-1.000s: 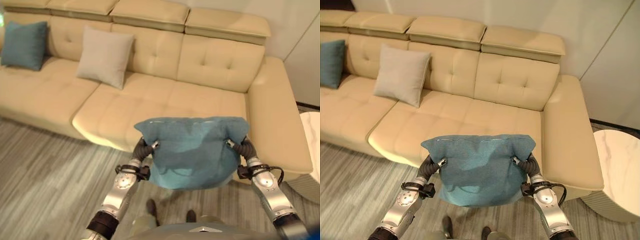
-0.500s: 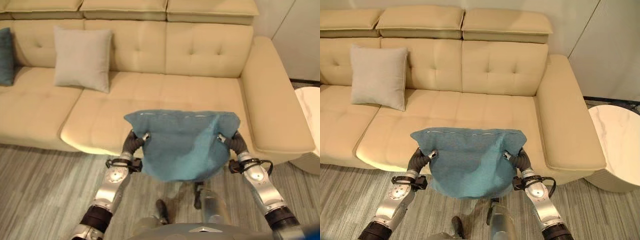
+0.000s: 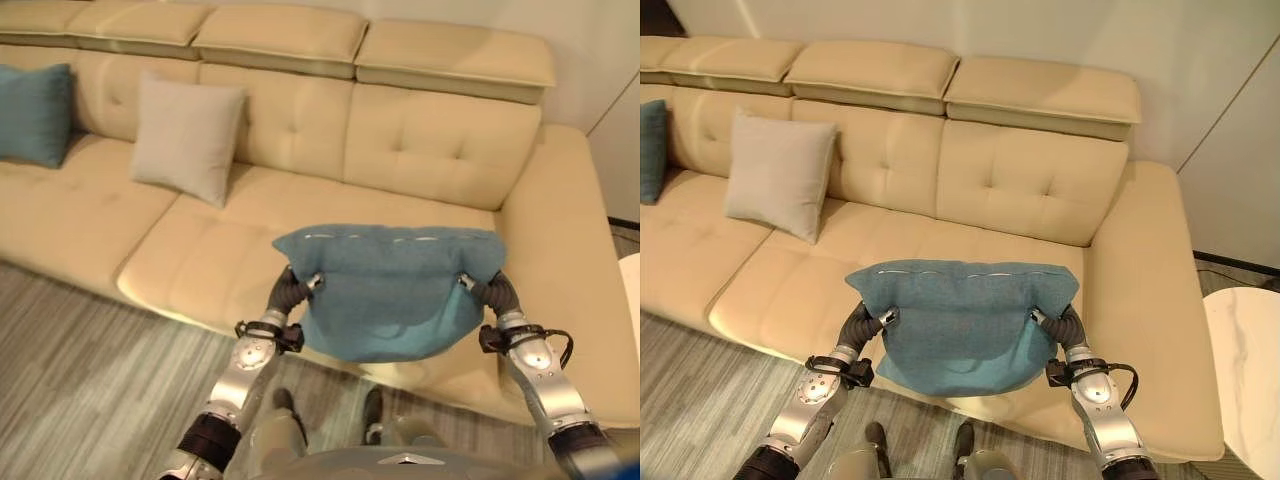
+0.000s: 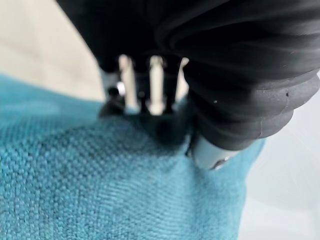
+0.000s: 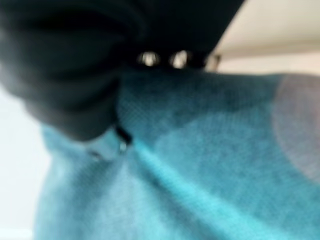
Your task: Pick up all the scattered cushions and arrange them neatly on the sofa.
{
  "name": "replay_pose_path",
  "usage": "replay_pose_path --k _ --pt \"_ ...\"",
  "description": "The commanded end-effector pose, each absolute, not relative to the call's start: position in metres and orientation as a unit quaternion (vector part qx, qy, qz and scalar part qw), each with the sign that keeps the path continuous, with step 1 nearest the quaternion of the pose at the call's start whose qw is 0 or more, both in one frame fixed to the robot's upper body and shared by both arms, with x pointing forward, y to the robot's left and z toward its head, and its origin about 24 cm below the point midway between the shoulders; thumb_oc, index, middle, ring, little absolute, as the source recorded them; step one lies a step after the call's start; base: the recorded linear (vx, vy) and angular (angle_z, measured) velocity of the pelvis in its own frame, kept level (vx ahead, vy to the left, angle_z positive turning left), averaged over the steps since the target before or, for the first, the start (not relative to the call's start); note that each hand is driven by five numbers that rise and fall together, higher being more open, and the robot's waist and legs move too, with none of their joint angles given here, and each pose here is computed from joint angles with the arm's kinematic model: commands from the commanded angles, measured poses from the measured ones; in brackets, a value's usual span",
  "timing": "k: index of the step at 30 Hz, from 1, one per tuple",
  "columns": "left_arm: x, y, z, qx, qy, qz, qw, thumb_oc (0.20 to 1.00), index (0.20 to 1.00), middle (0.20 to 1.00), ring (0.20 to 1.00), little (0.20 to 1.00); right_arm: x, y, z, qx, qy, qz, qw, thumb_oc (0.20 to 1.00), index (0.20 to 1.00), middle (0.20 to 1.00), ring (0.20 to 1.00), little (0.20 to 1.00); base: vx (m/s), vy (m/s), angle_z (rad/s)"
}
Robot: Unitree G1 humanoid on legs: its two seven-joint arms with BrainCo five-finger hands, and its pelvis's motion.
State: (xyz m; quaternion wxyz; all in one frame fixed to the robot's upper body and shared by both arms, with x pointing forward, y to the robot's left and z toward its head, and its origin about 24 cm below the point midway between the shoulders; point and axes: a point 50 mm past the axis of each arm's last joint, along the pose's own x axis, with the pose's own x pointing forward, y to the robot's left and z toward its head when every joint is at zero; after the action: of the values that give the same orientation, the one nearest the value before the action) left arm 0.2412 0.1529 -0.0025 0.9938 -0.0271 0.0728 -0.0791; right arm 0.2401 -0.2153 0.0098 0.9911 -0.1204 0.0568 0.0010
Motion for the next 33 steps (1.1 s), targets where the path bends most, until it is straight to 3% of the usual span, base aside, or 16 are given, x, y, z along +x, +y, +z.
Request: replay_pose_path --k 1,22,29,30,33 --pt "0.257 0.153 0.048 -0.047 -0.057 -0.086 0.994 0.2 0.2 0.2 0.2 0.2 0.256 -0.212 0.05 -0.106 -0.054 0.001 0.993 0.2 0.2 0.2 0.2 0.2 0.21 0.163 -0.73" --pt "0.272 0.17 0.077 0.013 -0.118 -0.057 0.991 0.2 0.2 0.2 0.2 0.2 0.27 -0.211 0.074 -0.132 -0.101 -0.022 0.986 0.2 0.2 0.2 0.2 0.2 0.05 0.072 -0.16" --pt "0.329 0.143 0.141 -0.009 -0.206 -0.05 0.977 0.2 0.2 0.2 0.2 0.2 0.323 -0.176 0.152 -0.153 -0.228 -0.003 0.962 0.2 0.2 0.2 0.2 0.2 -0.15 -0.005 -0.16" --pt "0.345 0.134 0.174 -0.002 -0.247 -0.054 0.968 0.2 0.2 0.2 0.2 0.2 0.339 -0.169 0.184 -0.171 -0.266 -0.011 0.949 0.2 0.2 0.2 0.2 0.2 -0.24 -0.035 0.0" --pt "0.356 0.128 0.202 0.019 -0.282 -0.055 0.958 0.2 0.2 0.2 0.2 0.2 0.352 -0.165 0.214 -0.188 -0.298 -0.019 0.936 0.2 0.2 0.2 0.2 0.2 -0.15 -0.03 -0.01"
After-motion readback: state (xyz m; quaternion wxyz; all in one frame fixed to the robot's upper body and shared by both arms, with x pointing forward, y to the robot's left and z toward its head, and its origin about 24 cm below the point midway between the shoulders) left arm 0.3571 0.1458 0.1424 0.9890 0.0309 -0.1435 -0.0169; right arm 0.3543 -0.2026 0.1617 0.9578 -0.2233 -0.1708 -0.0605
